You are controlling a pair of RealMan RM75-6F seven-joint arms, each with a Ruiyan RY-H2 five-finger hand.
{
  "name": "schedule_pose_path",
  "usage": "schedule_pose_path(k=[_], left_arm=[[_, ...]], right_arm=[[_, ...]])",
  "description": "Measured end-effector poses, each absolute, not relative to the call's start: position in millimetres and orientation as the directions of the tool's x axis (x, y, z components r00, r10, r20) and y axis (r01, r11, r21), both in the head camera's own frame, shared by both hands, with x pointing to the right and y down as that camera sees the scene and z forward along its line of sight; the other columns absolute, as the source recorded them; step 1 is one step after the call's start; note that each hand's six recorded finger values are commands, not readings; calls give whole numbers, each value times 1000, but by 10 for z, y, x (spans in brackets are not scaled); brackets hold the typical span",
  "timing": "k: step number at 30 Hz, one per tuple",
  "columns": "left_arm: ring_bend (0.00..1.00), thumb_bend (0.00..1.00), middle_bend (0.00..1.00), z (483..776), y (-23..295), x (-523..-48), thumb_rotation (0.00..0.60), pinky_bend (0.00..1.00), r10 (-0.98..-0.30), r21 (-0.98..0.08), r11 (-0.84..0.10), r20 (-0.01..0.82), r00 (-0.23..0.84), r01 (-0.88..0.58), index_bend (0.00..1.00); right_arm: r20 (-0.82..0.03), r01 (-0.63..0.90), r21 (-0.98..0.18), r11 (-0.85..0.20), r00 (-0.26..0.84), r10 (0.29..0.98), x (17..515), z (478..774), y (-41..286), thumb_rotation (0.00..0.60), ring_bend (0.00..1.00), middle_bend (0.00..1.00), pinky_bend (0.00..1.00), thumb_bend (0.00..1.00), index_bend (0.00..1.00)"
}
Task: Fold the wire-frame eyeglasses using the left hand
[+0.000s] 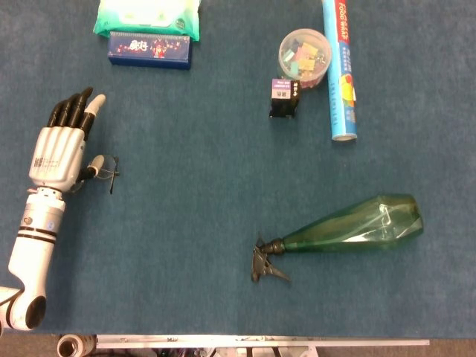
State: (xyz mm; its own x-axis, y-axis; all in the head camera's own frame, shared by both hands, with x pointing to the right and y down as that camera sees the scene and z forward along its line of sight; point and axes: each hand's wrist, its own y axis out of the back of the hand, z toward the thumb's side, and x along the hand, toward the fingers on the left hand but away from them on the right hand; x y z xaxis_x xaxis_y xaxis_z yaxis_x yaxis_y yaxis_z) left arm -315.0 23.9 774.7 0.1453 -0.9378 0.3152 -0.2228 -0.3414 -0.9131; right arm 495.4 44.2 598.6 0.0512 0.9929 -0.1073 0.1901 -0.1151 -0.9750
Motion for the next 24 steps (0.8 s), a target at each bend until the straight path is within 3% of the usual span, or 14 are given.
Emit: schedule_pose_path(k=[16,24], left_arm=[[0,261,0,7926,188,-3233,600,76,-934,-904,-356,337,115,-237,0],[0,261,0,7850,197,-3304,600,76,-942,-912,-334,319,101,-239,0]], right_arm=[[-107,190,-975,-114,47,993,4965,5984,449,600,214,231,511,14,52],[-103,194,-975,-111,52,993,4955,5977,441,600,214,231,511,14,52]])
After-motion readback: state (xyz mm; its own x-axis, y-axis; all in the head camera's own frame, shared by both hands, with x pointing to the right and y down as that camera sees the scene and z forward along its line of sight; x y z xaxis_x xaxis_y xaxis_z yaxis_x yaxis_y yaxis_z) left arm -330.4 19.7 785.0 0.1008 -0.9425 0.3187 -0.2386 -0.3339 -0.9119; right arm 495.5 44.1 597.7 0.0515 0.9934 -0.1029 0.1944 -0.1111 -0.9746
